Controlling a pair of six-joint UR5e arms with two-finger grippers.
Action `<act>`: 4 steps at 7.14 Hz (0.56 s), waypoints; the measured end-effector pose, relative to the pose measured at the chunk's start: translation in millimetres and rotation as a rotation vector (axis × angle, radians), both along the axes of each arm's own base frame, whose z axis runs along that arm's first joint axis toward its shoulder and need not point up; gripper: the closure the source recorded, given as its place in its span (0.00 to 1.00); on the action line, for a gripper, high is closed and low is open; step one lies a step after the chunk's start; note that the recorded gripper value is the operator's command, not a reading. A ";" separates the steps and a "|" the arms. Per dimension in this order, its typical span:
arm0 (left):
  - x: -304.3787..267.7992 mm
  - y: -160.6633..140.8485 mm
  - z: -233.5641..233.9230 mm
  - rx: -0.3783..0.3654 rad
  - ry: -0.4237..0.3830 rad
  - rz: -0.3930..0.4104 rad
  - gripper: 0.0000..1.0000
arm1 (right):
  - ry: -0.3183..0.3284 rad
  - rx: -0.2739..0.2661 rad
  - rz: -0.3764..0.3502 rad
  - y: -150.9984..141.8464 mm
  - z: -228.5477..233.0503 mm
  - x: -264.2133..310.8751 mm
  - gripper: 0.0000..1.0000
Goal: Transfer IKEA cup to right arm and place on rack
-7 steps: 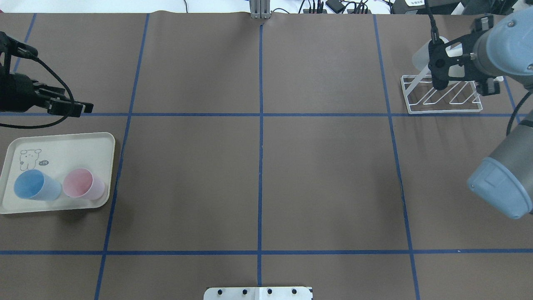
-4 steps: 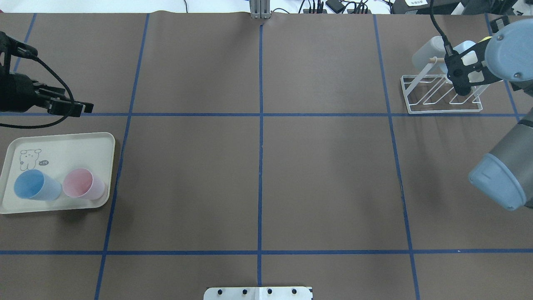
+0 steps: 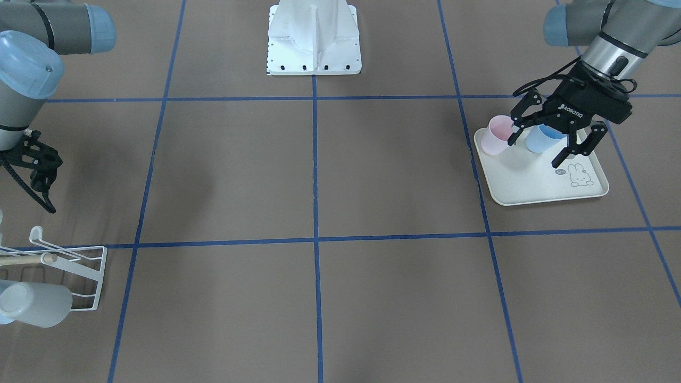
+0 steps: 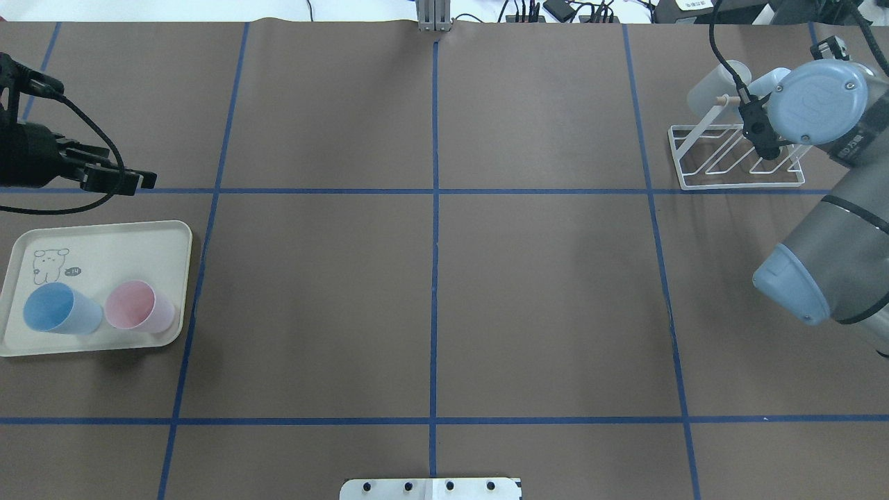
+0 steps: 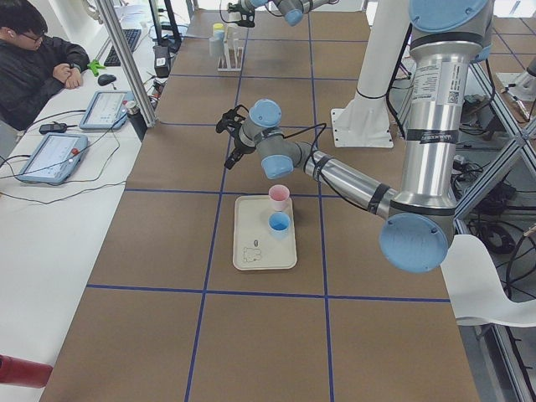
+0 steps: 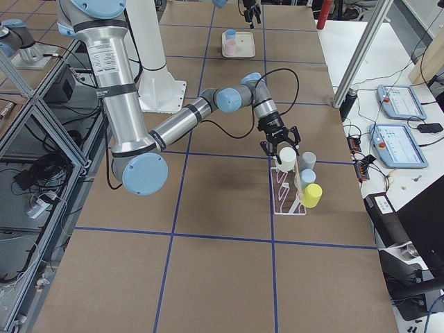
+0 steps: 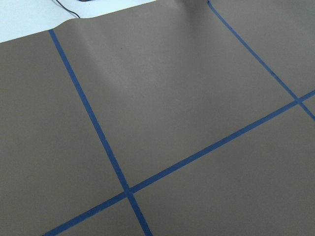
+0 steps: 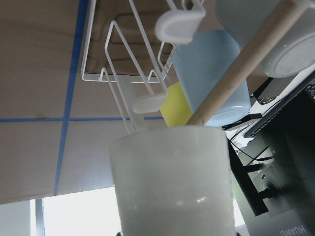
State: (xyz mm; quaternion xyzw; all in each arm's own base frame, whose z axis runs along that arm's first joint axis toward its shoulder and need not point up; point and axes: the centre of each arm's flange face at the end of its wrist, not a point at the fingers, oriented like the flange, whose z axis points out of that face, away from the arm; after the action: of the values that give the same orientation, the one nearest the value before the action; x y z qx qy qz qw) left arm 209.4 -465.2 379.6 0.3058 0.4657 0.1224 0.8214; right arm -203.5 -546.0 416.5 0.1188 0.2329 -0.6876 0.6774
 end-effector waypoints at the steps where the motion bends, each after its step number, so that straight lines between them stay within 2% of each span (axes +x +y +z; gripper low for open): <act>1: 0.0 0.0 -0.1 0.000 0.000 0.000 0.00 | 0.005 0.005 0.016 -3.2 5.1 -1.9 1.00; 4: 0.6 0.2 -0.2 0.000 0.000 0.001 0.00 | 0.005 0.008 0.058 -6.1 15.4 -9.6 1.00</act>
State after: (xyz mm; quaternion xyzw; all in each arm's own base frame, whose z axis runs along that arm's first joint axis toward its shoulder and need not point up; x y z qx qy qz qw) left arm 210.1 -465.0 379.3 0.3057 0.4659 0.1229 0.8212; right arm -213.1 -552.1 431.8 0.1132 0.2405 -0.6671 0.6959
